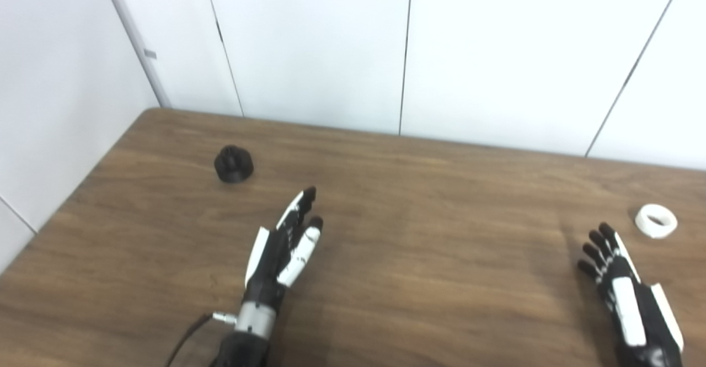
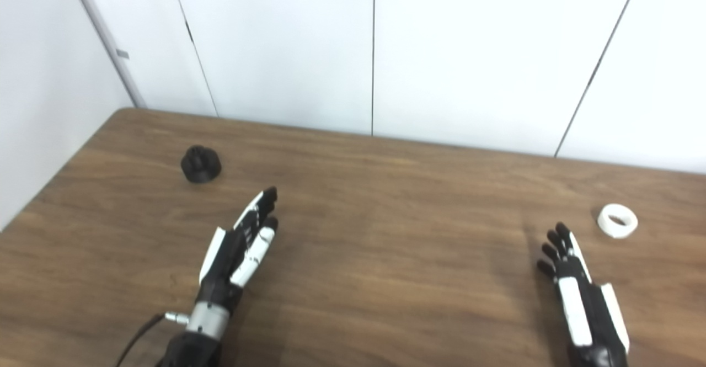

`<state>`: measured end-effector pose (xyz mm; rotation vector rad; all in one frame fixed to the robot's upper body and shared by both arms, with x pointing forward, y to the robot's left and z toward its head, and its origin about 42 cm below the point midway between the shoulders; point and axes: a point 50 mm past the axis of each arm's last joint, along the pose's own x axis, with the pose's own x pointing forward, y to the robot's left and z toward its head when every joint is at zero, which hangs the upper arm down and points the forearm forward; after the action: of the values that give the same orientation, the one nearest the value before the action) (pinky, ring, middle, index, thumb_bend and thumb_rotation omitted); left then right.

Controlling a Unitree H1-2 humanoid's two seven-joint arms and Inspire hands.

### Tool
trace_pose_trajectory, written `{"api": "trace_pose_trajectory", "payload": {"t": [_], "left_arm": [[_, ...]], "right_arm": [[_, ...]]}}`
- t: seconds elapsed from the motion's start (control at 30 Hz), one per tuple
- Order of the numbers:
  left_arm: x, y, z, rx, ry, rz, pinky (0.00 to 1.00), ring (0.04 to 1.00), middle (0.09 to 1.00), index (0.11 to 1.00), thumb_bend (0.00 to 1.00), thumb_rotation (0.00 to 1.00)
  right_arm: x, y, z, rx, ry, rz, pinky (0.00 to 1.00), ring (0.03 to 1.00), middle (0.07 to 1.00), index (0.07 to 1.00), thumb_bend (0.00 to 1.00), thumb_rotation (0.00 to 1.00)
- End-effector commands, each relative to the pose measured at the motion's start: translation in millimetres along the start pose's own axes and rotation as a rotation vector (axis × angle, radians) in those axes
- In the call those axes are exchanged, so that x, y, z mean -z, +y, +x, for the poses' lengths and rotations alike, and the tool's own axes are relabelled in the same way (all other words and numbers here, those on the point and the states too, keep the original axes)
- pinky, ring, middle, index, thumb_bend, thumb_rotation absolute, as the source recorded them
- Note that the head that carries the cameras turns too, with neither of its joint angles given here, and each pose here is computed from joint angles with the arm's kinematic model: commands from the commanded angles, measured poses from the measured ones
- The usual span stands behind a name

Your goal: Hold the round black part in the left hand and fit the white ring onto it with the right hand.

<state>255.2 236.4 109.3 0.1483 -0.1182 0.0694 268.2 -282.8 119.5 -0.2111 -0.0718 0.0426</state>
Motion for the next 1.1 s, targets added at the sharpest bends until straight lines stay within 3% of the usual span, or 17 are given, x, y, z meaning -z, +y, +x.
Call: {"api": "trace_pose_trajectory", "payload": {"t": [0.0,0.3,0.4,0.43,0.53,0.73,0.93,1.07], "left_arm": [[10.5,-9.3,-4.3,0.000,0.016,-0.009,1.00,0.965,0.952,0.938,0.49,0.74],[6.1,-9.7,-9.7,-0.024,0.008,0.003,0.94,0.949,0.946,0.939,0.46,0.64],[2.1,-7.5,-12.8,-0.040,0.008,0.000,0.93,0.956,0.955,0.947,0.51,0.54],[-0.8,-5.9,-13.1,-0.055,-0.001,0.028,0.97,0.973,0.967,0.944,0.54,0.46],[-13.5,1.4,-9.9,-0.097,-0.055,0.098,0.91,0.929,0.930,0.910,0.61,0.34],[-41.7,15.3,0.1,-0.171,-0.106,0.186,0.88,0.898,0.898,0.896,0.72,0.19],[-80.1,43.8,16.4,-0.268,-0.172,0.399,0.81,0.857,0.867,0.867,0.82,0.19],[-98.7,65.5,26.9,-0.329,-0.217,0.530,0.82,0.869,0.866,0.850,0.85,0.15]], "right_arm": [[4.5,-9.4,-2.8,0.003,0.011,-0.034,0.95,0.945,0.960,0.988,0.56,1.00],[9.4,-11.9,-6.2,0.001,0.012,-0.017,0.94,0.944,0.960,0.986,0.58,1.00],[11.0,-11.8,-8.1,0.003,0.018,0.000,0.95,0.943,0.961,0.985,0.59,1.00],[11.5,-12.3,-8.8,0.003,0.018,-0.009,0.94,0.944,0.960,0.982,0.59,1.00],[12.5,-13.4,-10.1,0.008,0.018,-0.014,0.93,0.941,0.955,0.977,0.59,1.00],[13.5,-12.9,-12.5,0.010,0.013,-0.029,0.92,0.940,0.953,0.977,0.60,1.00],[12.5,-12.1,-12.6,0.012,0.018,-0.056,0.92,0.934,0.946,0.968,0.64,1.00],[12.5,-12.3,-12.1,0.012,0.016,-0.054,0.92,0.938,0.947,0.966,0.65,1.00]]}}
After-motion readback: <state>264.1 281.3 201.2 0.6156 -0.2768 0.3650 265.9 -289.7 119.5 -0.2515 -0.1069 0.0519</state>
